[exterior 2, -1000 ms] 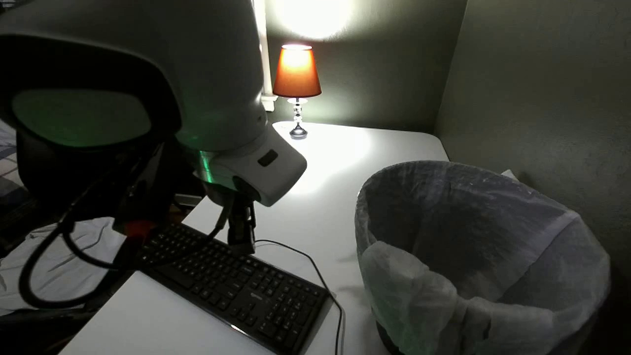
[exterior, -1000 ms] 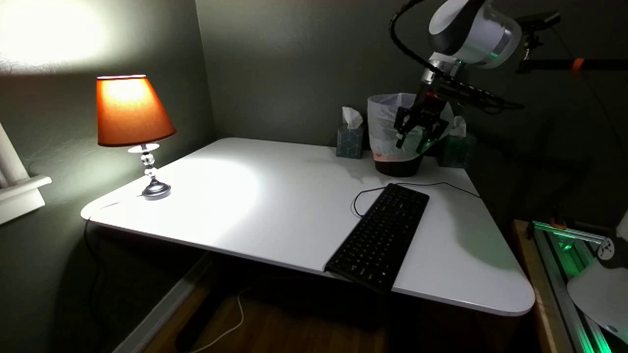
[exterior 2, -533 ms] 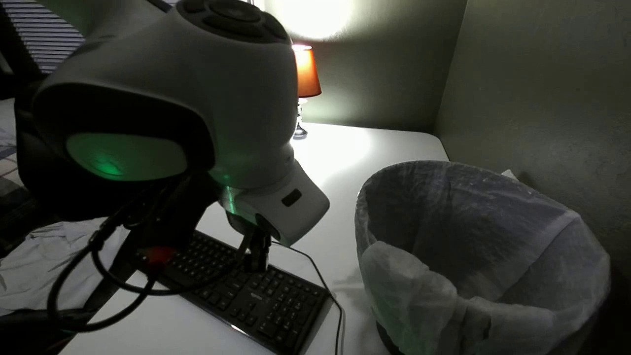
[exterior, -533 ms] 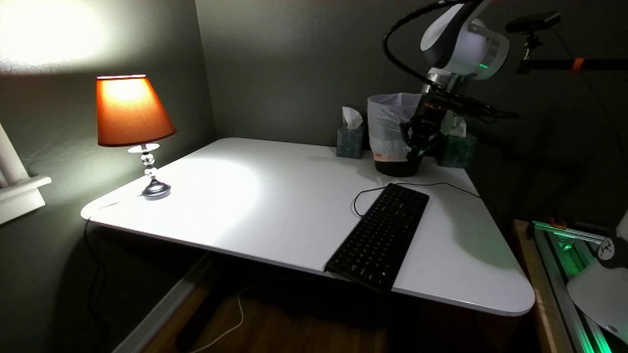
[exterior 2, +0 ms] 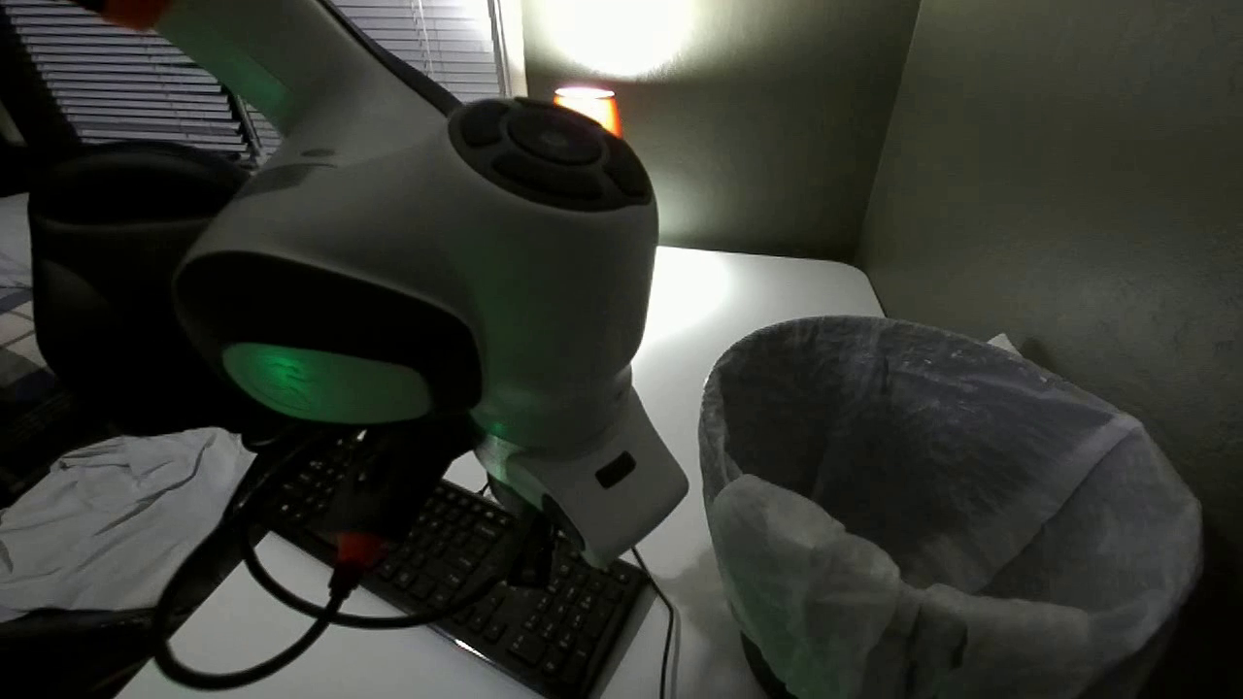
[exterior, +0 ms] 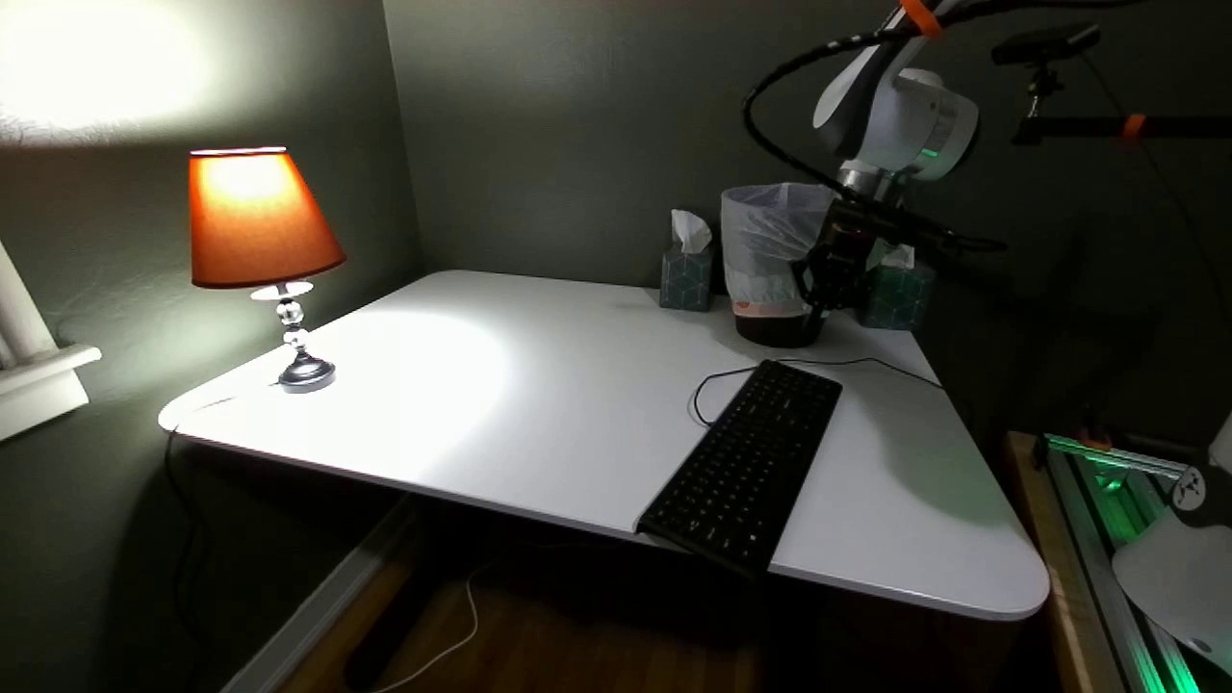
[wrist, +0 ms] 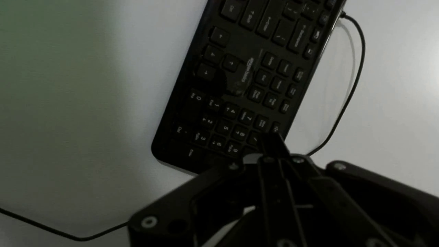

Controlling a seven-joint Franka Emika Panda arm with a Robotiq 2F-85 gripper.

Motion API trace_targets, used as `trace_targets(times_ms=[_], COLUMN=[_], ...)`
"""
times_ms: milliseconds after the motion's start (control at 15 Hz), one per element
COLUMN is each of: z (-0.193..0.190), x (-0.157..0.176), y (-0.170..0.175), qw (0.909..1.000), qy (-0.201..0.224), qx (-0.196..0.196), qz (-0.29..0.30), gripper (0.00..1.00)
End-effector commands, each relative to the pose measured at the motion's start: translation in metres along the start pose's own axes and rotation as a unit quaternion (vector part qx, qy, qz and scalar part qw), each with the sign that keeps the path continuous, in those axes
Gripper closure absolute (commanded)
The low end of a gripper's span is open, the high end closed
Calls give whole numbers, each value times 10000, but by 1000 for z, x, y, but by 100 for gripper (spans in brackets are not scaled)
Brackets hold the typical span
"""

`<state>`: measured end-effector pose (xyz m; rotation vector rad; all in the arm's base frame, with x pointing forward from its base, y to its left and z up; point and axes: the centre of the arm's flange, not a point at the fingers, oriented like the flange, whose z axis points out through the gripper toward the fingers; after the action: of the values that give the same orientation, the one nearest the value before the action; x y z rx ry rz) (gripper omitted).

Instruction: Press a button on the keyboard

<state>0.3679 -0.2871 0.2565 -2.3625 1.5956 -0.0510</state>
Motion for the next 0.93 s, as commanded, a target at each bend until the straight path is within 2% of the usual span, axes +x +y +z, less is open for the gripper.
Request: trace_targets(times_ms=[0, 867], z=[20, 64], x=[20, 39], y=[5, -12], qw=[9995, 9969], qy=[-80, -272], qx=[36, 109], qz=[311, 727], gripper=[100, 100])
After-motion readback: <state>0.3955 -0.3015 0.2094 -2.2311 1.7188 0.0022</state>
